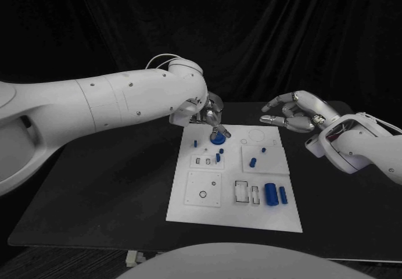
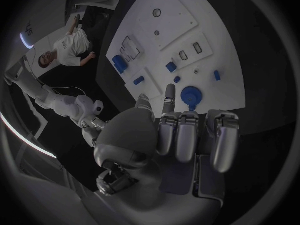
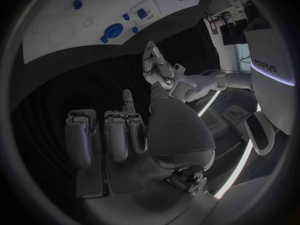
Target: Assemble the parts on the task board
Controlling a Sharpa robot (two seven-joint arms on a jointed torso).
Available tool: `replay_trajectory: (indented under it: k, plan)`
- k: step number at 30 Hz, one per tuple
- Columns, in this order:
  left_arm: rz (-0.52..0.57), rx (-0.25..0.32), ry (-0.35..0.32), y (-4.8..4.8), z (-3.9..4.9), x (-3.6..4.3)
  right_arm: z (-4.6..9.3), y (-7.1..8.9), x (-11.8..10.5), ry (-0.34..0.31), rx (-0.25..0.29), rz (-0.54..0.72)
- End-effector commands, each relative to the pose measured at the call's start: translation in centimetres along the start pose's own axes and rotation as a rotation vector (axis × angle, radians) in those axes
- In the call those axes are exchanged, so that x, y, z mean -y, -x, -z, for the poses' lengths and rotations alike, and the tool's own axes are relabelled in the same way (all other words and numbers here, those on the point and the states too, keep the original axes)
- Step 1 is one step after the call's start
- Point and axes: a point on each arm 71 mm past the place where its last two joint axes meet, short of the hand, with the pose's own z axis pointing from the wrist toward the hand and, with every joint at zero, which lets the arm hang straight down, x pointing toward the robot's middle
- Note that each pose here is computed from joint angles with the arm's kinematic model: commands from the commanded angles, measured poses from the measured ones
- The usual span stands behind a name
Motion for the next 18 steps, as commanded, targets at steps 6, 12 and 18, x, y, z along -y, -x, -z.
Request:
replay_trajectory:
  k: [6,12,18]
  plan:
    - [0.003,-0.112,0.154,-0.07,-0.94,-0.02,0.0,-0.7,0.5,-0.068,-0.056,-0.018]
    - [0.080,-0.183,0.182,-0.65,-1.66,0.39,-0.1,-0.9,0.5,-0.078,-0.065,-0.022]
    - [0.096,-0.220,0.219,-1.24,-2.13,0.47,0.0,-0.9,0.7,-0.090,-0.070,-0.023]
